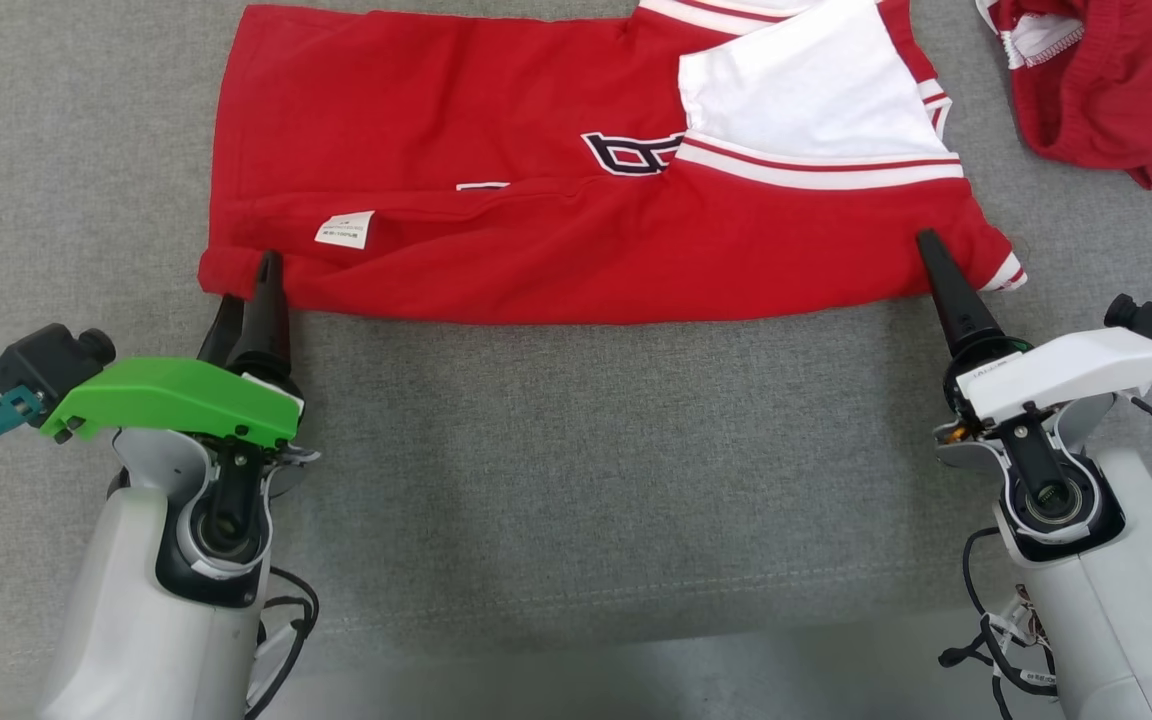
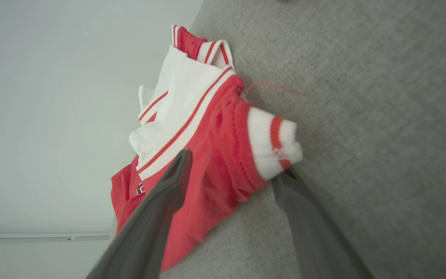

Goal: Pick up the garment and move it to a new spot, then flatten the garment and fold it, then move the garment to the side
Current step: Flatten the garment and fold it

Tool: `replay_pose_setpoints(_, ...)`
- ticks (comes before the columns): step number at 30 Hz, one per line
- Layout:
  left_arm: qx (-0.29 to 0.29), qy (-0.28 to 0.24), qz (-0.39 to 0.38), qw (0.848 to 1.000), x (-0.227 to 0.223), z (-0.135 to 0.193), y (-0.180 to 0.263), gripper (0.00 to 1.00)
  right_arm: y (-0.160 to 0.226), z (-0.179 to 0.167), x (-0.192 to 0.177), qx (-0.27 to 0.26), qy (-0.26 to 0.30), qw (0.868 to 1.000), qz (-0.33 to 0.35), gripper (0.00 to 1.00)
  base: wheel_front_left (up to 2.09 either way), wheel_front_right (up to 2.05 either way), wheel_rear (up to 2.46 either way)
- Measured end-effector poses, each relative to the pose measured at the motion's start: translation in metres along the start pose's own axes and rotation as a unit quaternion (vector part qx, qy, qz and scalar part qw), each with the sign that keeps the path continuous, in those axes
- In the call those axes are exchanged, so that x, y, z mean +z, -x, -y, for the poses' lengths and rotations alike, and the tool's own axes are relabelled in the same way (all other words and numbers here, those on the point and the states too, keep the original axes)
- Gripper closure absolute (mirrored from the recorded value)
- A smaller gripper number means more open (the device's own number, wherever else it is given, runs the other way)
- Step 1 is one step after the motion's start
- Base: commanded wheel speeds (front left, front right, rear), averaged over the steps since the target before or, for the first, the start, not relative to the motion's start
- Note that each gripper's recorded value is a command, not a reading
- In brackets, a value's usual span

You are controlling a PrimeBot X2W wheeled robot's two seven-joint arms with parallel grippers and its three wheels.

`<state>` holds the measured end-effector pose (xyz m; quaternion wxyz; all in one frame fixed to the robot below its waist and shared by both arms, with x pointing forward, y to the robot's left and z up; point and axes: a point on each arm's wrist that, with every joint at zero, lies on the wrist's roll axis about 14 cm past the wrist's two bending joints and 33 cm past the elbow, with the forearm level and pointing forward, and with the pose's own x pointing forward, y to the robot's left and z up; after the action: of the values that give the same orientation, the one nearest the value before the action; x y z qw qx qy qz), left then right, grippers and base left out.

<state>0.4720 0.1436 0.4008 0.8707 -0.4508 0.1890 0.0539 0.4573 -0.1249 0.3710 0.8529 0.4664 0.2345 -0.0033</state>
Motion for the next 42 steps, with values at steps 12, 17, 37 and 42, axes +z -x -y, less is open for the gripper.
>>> replay_pose_setpoints(12, 0.008, 0.008, -0.011, 1.0, -0.008, -0.002, -0.005, 1.0, -0.006, -0.001, 0.002, 0.0, 0.002, 1.0, -0.001, 1.0, 0.0, 0.0, 0.0)
replay_pose_setpoints(17, 0.011, 0.017, -0.013, 1.0, -0.009, -0.004, -0.005, 1.0, -0.008, -0.002, 0.005, 0.005, 0.007, 1.0, 0.0, 1.0, 0.0, 0.0, 0.0)
replay_pose_setpoints(37, 0.023, 0.074, 0.065, 0.995, 0.006, -0.021, 0.036, 1.0, 0.032, 0.029, -0.001, -0.028, -0.01, 1.0, 0.001, 1.0, 0.0, 0.0, 0.0)
replay_pose_setpoints(42, 0.042, 0.078, 0.074, 0.993, -0.001, -0.035, 0.057, 1.0, 0.046, 0.037, -0.013, -0.039, -0.022, 0.999, -0.01, 1.0, 0.0, 0.0, 0.0)
